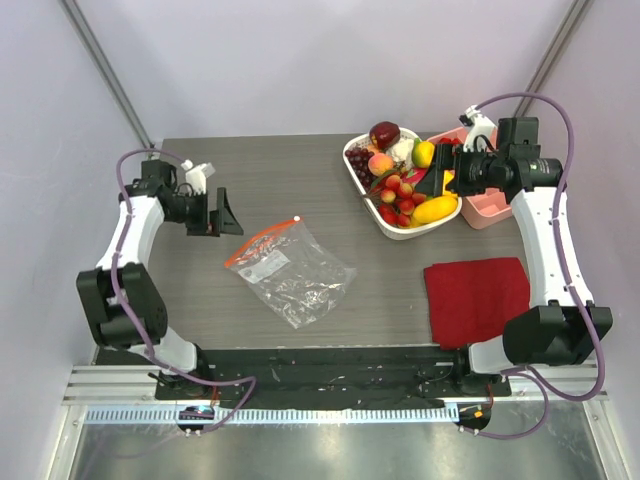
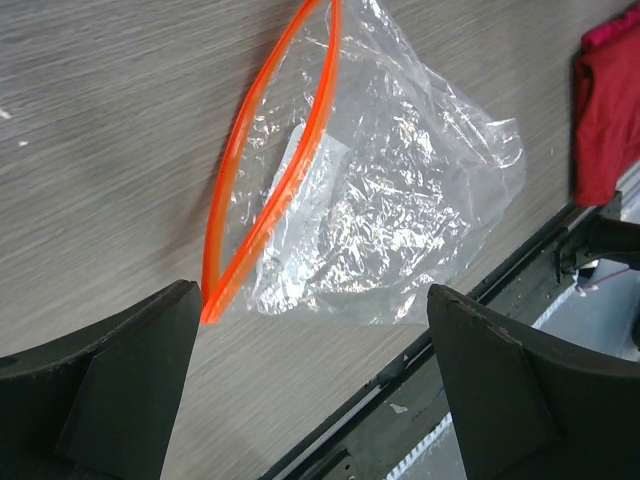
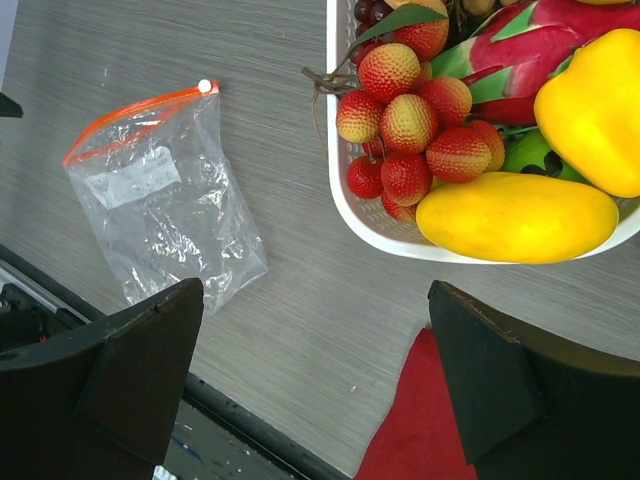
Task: Place the food in the zip-top bag and seal the zipper
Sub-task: Pick up the zipper food storage bag at the center of the board.
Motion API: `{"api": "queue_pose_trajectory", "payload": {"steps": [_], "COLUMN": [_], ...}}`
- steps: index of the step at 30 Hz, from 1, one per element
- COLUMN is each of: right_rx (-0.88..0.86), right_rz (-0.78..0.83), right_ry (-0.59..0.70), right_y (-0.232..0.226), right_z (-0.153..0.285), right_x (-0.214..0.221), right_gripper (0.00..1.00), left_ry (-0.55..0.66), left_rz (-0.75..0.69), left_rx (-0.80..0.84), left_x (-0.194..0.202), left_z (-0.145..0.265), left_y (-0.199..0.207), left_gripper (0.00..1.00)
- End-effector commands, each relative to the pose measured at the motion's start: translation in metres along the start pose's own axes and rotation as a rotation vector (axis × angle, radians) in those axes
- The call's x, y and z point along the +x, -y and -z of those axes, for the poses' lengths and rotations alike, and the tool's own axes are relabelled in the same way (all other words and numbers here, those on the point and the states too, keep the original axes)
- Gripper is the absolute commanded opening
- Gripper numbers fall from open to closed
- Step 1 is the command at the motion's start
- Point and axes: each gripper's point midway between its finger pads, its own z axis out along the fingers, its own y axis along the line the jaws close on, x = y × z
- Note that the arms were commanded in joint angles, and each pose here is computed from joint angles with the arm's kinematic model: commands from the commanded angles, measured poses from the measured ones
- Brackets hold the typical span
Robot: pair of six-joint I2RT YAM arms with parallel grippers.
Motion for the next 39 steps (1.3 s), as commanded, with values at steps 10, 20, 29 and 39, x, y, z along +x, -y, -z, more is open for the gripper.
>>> {"api": "queue_pose_trajectory", "payload": {"steps": [10,20,29,39], "right_rx": [-0.038,-0.063,-0.064,-0.190], "right_rz": [0.022,0.027,0.094,0.062], "right_ry": [-0.015,-0.038,-0.069,0.243], "right_y": [-0.001,0.003,0.010,-0.053], "right_z": [-0.017,-0.029,-0.033,0.013], "right_x": [0.000,-0.002,-0.006,-0.084], "right_gripper": [1.00,1.00,1.00,1.00], "left_ry": [-0.111,-0.124,-0.111,0.089], "left_rz": [0.122,0.134,0.073,-0.281], "left_rx": [0.254,0.209,0.290,0.146], "left_x": [0.041,0.054,0.042,-0.027], "left_z": [-0.041,-0.064,-0.060,0.031], "left_y": [-0.014,-0.038,-0.011,0.063], "left_gripper": [0.92,0.84,0.18,0.00]}}
